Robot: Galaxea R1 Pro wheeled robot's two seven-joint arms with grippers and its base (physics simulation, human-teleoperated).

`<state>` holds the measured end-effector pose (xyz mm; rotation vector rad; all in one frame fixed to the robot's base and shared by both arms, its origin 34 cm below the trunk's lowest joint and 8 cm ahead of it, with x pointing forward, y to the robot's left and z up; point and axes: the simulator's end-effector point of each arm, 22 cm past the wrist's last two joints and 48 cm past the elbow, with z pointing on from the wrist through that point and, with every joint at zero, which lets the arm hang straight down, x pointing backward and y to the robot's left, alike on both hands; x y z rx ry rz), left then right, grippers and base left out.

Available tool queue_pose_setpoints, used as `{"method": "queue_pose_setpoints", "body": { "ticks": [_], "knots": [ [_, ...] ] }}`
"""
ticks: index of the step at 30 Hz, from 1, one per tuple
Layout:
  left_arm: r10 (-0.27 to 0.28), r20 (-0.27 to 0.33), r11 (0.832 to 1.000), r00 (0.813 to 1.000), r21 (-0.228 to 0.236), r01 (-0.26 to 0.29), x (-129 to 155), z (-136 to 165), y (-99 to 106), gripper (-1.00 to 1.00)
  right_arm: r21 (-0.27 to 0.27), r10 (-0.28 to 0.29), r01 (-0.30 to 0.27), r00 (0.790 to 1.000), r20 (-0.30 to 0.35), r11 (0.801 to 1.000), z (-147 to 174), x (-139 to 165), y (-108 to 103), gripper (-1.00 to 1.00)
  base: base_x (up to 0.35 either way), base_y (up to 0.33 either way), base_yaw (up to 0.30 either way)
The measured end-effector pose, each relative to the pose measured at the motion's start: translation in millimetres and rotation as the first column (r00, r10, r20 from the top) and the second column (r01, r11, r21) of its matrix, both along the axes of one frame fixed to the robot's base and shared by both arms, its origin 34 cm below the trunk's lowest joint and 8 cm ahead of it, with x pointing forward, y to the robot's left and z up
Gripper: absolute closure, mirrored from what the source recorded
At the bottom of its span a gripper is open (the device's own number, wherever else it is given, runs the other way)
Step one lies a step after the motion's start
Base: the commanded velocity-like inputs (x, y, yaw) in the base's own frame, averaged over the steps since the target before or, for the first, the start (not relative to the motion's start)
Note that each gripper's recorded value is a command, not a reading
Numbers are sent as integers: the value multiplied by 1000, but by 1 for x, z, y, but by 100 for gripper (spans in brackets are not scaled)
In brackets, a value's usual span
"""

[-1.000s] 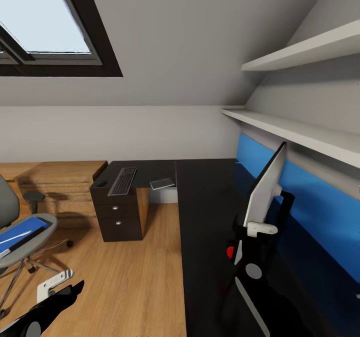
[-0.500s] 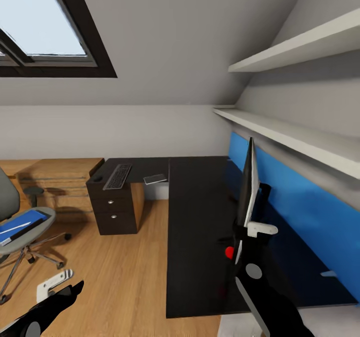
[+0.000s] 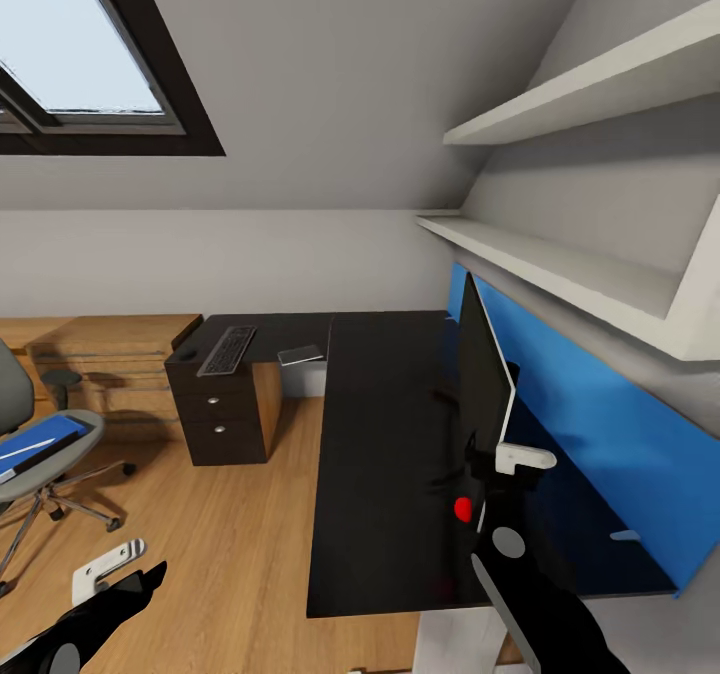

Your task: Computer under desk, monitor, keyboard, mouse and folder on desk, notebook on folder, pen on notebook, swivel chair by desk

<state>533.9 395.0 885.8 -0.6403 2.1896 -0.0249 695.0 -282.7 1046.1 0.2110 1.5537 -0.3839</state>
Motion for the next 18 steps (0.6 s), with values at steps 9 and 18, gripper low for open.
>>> {"method": "queue_pose_setpoints", "body": {
  "ticks": [9, 18],
  "knots": [
    [0, 1, 1000, 1000, -1, 0, 0, 0, 0, -100, 1, 3, -3, 1000, 3, 1000, 0, 0, 1, -100, 0, -6, 0],
    [-1, 4, 1000, 1000, -2, 1, 1, 1, -1, -100, 0, 5, -5, 1000, 7, 1000, 2, 0, 1, -100, 0, -240, 0]
  ]
}}
